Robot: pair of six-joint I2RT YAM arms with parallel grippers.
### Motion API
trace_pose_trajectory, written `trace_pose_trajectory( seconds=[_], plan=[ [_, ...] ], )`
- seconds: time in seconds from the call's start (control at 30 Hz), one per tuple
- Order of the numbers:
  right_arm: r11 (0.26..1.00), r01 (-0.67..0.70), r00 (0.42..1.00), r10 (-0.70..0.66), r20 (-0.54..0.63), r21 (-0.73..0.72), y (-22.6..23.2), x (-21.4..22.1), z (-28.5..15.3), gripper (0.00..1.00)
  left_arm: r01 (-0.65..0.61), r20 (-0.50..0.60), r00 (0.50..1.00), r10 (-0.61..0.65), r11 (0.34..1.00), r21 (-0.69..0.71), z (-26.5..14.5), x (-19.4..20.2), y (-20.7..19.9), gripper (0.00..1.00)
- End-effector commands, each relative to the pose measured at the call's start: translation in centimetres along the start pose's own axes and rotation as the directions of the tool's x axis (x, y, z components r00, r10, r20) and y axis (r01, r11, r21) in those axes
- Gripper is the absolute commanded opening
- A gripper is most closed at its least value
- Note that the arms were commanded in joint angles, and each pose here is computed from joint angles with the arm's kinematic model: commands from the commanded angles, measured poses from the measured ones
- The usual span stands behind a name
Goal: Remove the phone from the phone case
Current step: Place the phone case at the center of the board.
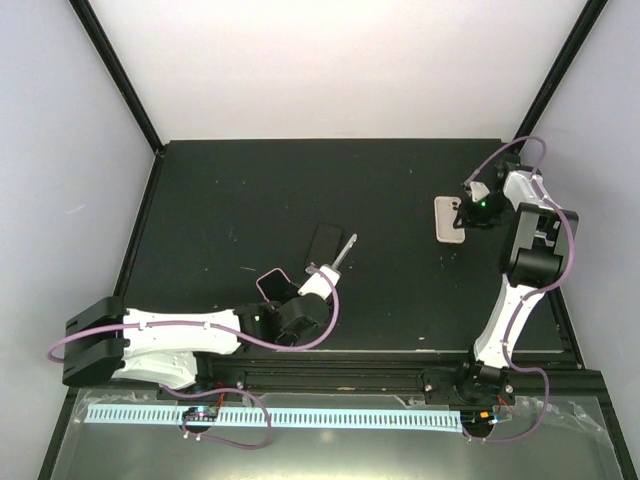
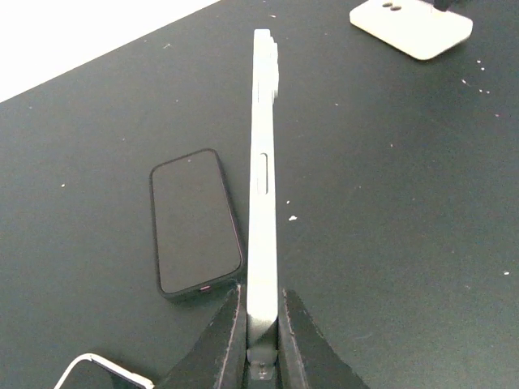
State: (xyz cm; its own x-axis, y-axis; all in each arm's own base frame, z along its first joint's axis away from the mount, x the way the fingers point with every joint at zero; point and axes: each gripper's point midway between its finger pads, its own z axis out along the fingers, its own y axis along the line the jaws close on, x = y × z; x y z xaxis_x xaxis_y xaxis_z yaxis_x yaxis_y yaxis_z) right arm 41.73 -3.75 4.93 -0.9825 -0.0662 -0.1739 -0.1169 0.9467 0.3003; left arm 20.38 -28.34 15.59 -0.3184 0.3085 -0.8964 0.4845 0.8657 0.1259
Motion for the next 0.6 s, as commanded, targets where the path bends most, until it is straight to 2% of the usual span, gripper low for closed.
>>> trace_pose_trajectory(
  seconds=[0.0,0.1,0.23,0.33,0.4,0.43,0.57],
  plan=[
    [0.994,-0.016,0.998,0.009,0.07,0.106,-2.7,-0.5,-0.6,0.43,-0.042,0.041,0.998,0.043,0.999,-0.027,-0.6,-4.2,-0.2,0.02],
    [0.993,-0.003,0.985,-0.017,0.171,0.116,-2.1,0.6,-3.5,0.45,-0.109,0.018,0.994,0.11,0.993,-0.045,-0.5,-4.3,0.0,0.01],
    [0.992,0.101,0.954,-0.119,0.276,0.079,2.7,3.1,-7.3,0.46,-0.163,-0.037,0.986,0.161,0.984,-0.067,0.7,-3.8,-0.5,0.02],
    [0.969,0.204,0.939,-0.233,0.251,0.138,5.8,5.8,-7.2,0.46,-0.236,-0.083,0.97,0.229,0.967,-0.095,2.2,-3.6,-1.0,0.02],
    [0.928,0.312,0.912,-0.353,0.209,0.204,8.5,7.7,-6.5,0.46,-0.29,-0.12,0.953,0.277,0.95,-0.114,3.2,-3.5,-1.2,0.02],
    [0.92,0.335,0.898,-0.377,0.228,0.206,9.7,8.3,-6.8,0.46,-0.32,-0.141,0.943,0.303,0.939,-0.122,3.8,-3.4,-1.4,0.01],
    [0.915,0.386,0.818,-0.399,0.414,0.12,14.0,9.5,-10.2,0.46,-0.417,-0.231,0.896,0.38,0.898,-0.139,6.5,-3.4,-1.8,0.02]
  ],
)
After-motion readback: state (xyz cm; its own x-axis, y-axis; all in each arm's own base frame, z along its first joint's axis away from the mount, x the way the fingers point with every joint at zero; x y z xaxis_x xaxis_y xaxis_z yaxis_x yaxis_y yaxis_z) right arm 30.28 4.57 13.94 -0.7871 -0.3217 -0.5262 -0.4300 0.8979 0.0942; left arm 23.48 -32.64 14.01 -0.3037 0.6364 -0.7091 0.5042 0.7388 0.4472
